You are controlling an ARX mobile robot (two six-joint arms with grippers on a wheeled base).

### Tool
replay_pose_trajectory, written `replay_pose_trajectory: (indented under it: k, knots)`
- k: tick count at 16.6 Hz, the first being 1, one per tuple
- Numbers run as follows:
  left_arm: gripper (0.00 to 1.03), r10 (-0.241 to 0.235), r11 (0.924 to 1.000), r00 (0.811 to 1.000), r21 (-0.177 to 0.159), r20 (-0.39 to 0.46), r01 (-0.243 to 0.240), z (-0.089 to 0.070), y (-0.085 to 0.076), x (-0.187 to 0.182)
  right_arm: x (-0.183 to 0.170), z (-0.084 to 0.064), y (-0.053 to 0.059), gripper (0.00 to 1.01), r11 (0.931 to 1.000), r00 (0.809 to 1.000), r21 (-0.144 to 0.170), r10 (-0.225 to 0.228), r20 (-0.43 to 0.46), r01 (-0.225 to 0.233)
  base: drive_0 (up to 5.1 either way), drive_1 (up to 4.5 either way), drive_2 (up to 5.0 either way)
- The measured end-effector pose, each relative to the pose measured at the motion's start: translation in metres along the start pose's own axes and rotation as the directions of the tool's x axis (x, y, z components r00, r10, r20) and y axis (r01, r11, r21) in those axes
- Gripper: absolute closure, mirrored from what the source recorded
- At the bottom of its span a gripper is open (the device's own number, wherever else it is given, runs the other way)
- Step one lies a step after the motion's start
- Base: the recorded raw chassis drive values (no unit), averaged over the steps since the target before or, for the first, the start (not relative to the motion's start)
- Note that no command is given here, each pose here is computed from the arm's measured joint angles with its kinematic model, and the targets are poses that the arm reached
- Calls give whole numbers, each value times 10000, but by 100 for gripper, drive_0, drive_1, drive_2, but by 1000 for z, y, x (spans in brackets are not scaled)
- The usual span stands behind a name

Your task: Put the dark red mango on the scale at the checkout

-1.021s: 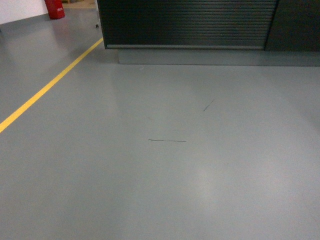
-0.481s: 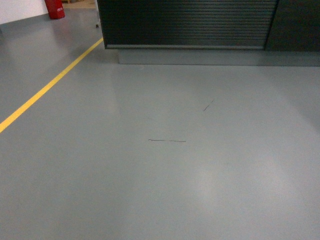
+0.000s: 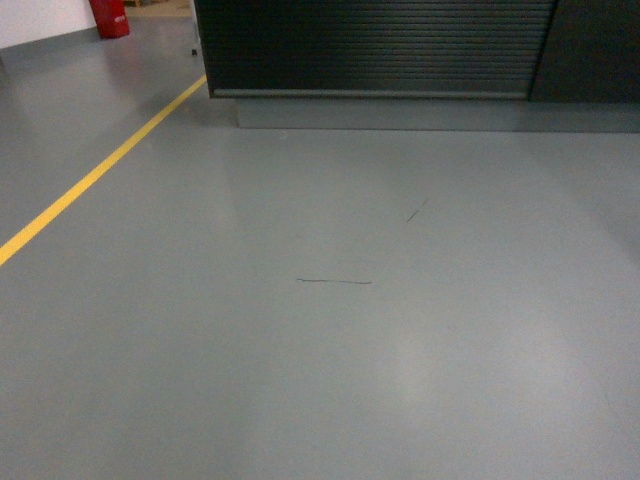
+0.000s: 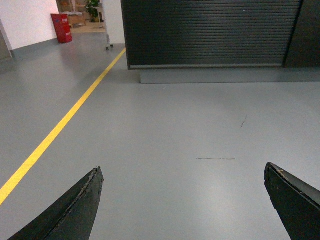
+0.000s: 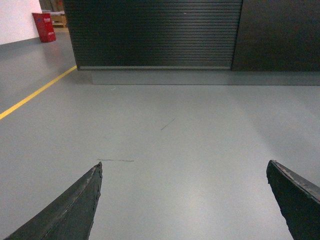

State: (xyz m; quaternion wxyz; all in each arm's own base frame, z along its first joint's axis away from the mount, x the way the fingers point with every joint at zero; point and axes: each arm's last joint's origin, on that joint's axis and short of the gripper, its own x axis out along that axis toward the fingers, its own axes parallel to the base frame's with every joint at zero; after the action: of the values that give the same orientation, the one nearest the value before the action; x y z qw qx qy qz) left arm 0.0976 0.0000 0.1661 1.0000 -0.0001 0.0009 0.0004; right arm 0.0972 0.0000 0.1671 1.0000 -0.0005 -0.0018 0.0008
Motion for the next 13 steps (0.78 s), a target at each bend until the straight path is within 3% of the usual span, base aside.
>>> replay_pose_trajectory:
  k: [13]
  knots:
    - [5, -4, 10000, 10000, 0, 0, 4, 0, 0, 0, 0, 0, 0, 3, 10000, 10000, 0, 0, 0, 0, 0, 0, 0]
